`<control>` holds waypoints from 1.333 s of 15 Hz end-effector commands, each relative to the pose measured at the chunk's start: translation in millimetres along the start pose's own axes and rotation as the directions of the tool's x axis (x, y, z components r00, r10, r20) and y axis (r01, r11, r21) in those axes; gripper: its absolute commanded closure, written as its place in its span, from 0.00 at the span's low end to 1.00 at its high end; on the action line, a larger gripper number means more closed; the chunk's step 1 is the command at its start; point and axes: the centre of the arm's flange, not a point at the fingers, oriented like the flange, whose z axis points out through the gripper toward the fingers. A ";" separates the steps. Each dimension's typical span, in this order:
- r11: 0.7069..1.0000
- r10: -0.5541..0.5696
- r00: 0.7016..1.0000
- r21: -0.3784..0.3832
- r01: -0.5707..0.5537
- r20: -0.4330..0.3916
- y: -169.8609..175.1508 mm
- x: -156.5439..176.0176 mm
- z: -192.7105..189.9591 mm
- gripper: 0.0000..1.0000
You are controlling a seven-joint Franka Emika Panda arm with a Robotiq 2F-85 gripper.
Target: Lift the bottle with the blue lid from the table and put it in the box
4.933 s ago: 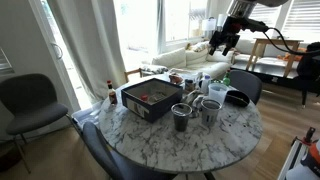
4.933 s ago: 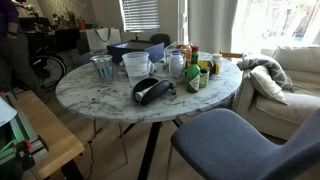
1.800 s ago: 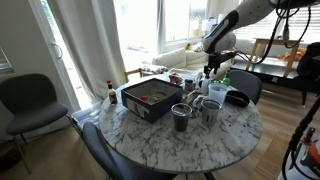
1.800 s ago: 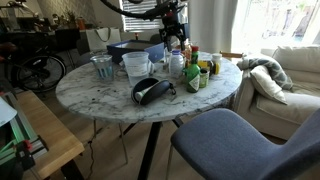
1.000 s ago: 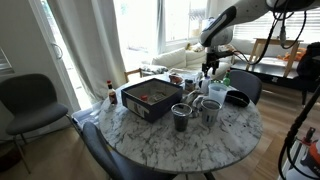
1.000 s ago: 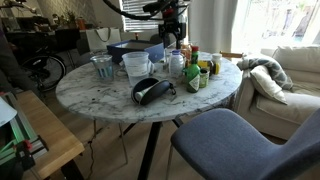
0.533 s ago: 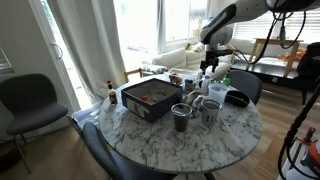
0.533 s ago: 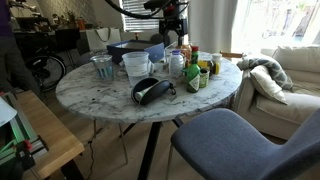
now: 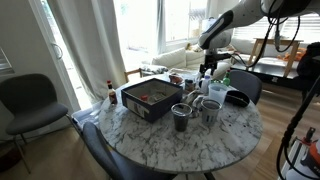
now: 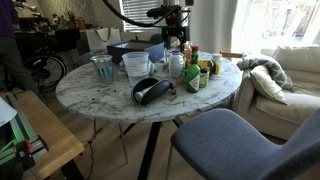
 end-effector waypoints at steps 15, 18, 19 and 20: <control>0.997 -0.057 0.997 -0.059 0.054 -0.059 4.9 -17.5 -110.9 0.81; 0.985 -0.173 0.984 -0.031 0.172 -0.050 -18.8 -47.1 -155.1 0.81; 0.978 -0.209 0.976 -0.022 0.208 -0.053 -26.3 -54.8 -167.5 0.81; 0.965 -0.261 0.964 -0.005 0.261 -0.060 -38.0 -67.1 -178.9 0.81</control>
